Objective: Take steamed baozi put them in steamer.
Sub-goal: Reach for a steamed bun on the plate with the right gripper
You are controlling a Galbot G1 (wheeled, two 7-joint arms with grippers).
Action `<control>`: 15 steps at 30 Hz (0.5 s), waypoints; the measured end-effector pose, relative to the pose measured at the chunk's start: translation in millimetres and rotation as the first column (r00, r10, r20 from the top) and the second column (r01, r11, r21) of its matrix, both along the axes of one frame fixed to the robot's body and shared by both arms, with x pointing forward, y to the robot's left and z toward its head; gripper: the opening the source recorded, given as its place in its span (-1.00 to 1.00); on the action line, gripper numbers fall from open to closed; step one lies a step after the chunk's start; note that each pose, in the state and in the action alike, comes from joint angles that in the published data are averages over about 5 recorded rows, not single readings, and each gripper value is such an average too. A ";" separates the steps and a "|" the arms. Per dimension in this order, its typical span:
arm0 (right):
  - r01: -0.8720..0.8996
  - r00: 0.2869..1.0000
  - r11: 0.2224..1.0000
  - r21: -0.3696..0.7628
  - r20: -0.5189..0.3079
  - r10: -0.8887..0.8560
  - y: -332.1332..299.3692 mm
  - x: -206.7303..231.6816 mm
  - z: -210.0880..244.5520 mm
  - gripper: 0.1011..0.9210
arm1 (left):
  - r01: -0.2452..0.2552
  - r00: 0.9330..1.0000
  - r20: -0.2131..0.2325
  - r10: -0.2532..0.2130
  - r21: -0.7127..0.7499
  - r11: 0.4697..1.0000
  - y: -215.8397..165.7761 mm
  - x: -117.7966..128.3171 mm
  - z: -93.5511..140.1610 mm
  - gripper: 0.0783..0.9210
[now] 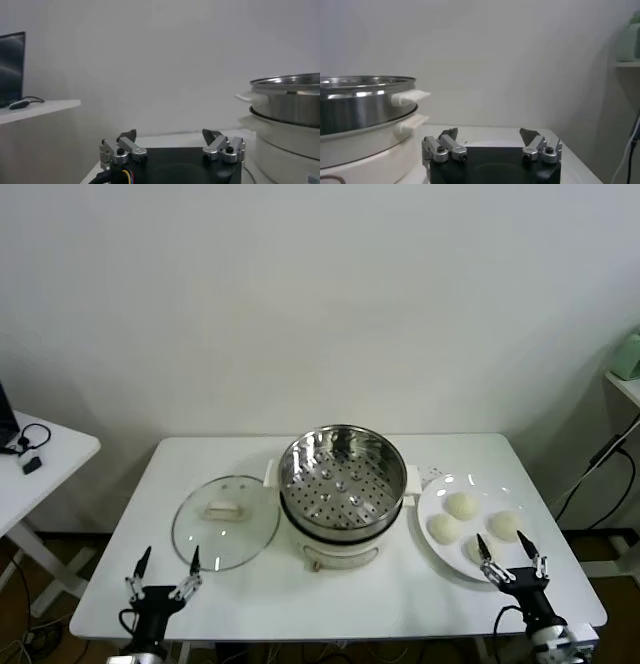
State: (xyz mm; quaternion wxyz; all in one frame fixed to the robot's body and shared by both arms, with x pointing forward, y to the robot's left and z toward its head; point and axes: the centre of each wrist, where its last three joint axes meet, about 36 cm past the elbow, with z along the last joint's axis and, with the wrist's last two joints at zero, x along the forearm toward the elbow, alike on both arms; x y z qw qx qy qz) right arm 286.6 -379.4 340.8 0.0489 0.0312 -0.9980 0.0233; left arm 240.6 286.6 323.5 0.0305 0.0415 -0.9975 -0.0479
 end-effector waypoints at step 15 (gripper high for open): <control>-0.336 0.937 0.904 -0.265 -0.190 0.292 -67.4 98.5 77.4 0.76 | 0.001 1.000 0.010 -0.002 0.029 1.000 -3.2 6.6 2.1 0.77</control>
